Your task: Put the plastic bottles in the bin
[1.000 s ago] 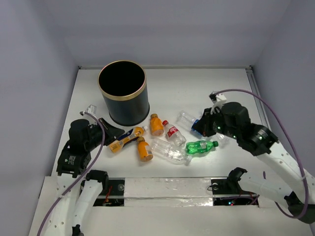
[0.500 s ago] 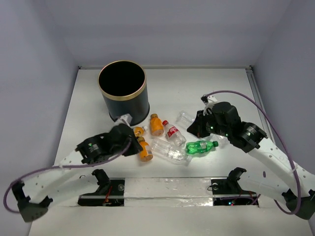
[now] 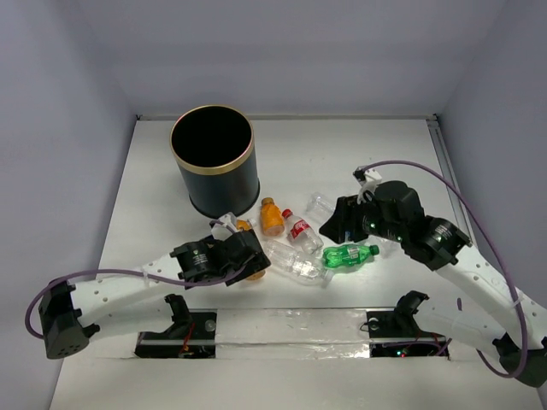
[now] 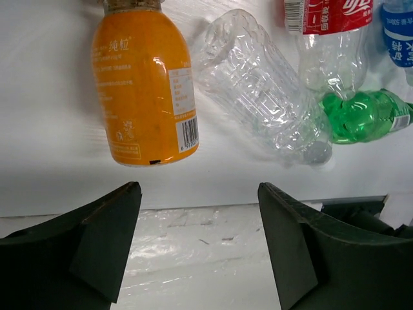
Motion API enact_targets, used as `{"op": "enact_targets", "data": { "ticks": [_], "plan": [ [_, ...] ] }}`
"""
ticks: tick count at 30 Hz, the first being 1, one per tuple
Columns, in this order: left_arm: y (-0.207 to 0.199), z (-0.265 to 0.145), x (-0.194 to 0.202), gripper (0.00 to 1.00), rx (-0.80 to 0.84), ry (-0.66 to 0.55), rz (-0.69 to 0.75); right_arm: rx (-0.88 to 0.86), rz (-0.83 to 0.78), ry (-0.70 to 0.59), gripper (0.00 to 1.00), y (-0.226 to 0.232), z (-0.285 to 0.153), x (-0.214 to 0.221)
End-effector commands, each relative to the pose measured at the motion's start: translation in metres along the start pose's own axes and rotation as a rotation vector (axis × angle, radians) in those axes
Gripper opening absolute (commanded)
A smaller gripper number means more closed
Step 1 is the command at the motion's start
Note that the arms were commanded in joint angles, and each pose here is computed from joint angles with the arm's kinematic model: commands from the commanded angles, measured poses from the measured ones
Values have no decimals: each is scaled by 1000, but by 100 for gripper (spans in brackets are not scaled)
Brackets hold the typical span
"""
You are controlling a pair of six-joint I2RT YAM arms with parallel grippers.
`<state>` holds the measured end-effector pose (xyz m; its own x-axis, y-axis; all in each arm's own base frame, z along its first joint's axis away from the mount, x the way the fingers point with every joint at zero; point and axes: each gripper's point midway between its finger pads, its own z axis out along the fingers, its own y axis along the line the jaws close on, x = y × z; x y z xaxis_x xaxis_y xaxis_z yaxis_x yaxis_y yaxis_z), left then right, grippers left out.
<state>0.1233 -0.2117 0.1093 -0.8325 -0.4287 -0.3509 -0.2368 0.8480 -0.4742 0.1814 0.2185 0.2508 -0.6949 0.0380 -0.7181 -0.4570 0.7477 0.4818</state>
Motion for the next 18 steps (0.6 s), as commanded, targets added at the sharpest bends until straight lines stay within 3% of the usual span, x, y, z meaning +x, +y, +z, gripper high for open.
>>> {"op": "enact_targets", "data": {
  "ticks": [1, 11, 18],
  "plan": [
    [-4, 10, -9, 71, -12, -55, -66, -51, -22, 37, 68, 7, 3, 10],
    [33, 32, -53, 71, -82, -132, -77, -127, -42, 109, 71, 18, 10, 20],
    [33, 54, -34, 71, -73, -45, -14, -126, -33, 139, 72, 17, 22, 25]
  ]
}}
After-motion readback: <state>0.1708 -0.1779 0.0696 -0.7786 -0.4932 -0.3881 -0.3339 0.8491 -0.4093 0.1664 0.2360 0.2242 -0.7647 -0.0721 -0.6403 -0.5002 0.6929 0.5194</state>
